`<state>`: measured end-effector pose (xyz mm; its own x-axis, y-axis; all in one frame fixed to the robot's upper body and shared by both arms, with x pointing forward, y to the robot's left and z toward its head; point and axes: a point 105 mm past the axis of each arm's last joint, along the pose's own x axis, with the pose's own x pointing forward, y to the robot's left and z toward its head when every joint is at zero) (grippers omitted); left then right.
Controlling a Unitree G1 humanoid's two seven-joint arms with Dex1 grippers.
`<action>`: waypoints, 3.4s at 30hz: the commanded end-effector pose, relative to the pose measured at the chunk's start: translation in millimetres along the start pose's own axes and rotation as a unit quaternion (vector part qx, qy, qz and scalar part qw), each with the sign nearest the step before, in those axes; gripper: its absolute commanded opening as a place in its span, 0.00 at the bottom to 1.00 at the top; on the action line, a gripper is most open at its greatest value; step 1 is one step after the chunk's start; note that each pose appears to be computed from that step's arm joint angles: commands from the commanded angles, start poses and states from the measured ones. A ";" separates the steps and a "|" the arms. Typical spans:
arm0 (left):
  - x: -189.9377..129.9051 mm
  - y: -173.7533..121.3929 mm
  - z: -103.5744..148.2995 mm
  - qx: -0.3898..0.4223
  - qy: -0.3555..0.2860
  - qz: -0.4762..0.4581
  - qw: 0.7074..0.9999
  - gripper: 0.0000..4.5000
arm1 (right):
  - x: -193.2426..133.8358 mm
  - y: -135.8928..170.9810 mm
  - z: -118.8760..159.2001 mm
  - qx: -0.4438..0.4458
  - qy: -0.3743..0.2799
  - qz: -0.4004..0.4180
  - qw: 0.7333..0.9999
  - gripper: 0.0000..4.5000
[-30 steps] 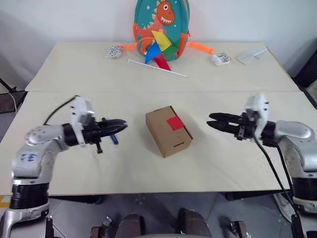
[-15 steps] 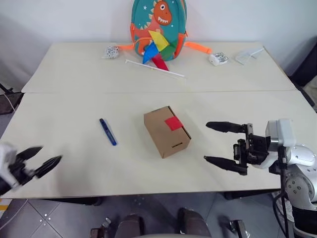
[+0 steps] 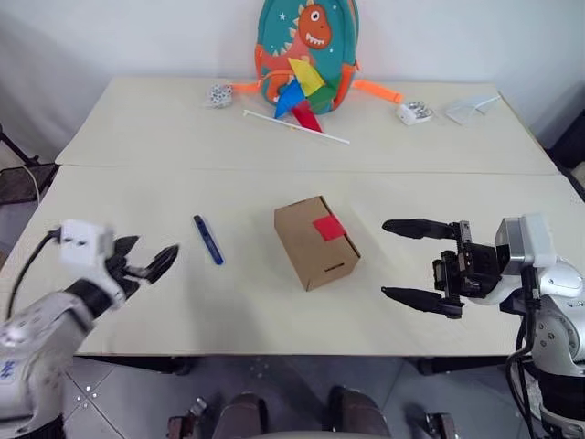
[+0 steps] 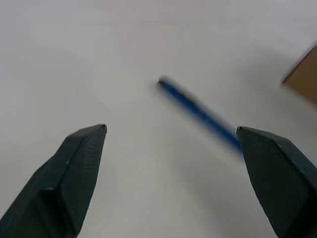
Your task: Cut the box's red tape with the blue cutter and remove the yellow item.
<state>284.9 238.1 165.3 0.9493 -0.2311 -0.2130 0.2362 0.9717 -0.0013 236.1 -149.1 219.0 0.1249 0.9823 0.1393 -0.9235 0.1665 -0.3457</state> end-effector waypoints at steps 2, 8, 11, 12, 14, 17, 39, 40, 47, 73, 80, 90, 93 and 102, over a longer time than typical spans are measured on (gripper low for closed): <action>20.8 -14.9 6.5 -0.014 0.021 0.066 0.997 0.99 | 2.6 3.2 6.4 -0.012 0.004 0.009 1.000 1.00; 50.1 -33.6 1.3 -0.054 0.054 0.133 0.988 0.99 | 5.5 6.7 5.8 -0.001 0.005 0.009 1.000 1.00; 56.1 -37.7 -4.7 -0.088 0.071 0.161 0.980 0.99 | 6.5 7.7 6.5 0.000 0.006 0.009 1.000 1.00; 58.5 -40.5 -8.5 -0.096 0.080 0.168 0.978 0.99 | 6.4 7.4 7.1 -0.001 0.006 0.008 1.000 1.00; 60.7 -43.1 -11.9 -0.103 0.087 0.176 0.975 0.99 | 6.8 7.3 7.8 -0.001 0.006 0.006 1.000 1.00; 63.5 -37.9 -21.8 -0.107 0.114 0.206 0.966 0.99 | 7.4 6.9 8.8 0.000 0.006 0.005 1.000 1.00; 78.2 -65.9 -46.7 -0.117 0.171 0.166 0.964 0.54 | 10.4 7.0 13.2 0.004 -0.015 -0.014 1.000 1.00; 77.7 -66.0 -47.5 -0.119 0.174 0.165 0.964 0.49 | 10.5 7.0 13.2 0.004 -0.016 -0.015 1.000 1.00; 69.8 -54.5 -52.4 -0.123 0.182 0.173 0.960 0.42 | 11.8 4.8 13.4 0.000 -0.020 -0.017 1.000 1.00; 47.5 -7.6 -30.2 -0.062 0.130 0.043 0.989 0.24 | 14.6 3.1 13.3 0.001 -0.027 -0.015 1.000 1.00; 37.0 3.8 2.3 0.013 0.089 -0.090 0.992 0.24 | 11.4 0.8 15.8 -0.003 -0.020 -0.020 1.000 1.00; 14.0 -25.7 21.0 0.169 0.079 -0.337 0.923 0.24 | 9.5 -0.5 18.5 -0.002 -0.011 -0.020 1.000 1.00; 23.3 -7.2 22.6 0.154 0.078 -0.283 0.944 0.24 | 8.7 2.5 17.9 0.000 -0.009 -0.024 1.000 1.00; 15.7 45.7 0.9 0.096 0.042 -0.111 0.988 0.69 | 15.9 9.4 26.0 -0.007 -0.027 -0.024 0.999 1.00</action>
<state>309.7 272.5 149.8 0.8135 -0.4578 -0.3587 0.5142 0.8543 0.0761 228.3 -139.9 229.4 0.1933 0.9641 0.1819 -0.9228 0.2417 -0.3002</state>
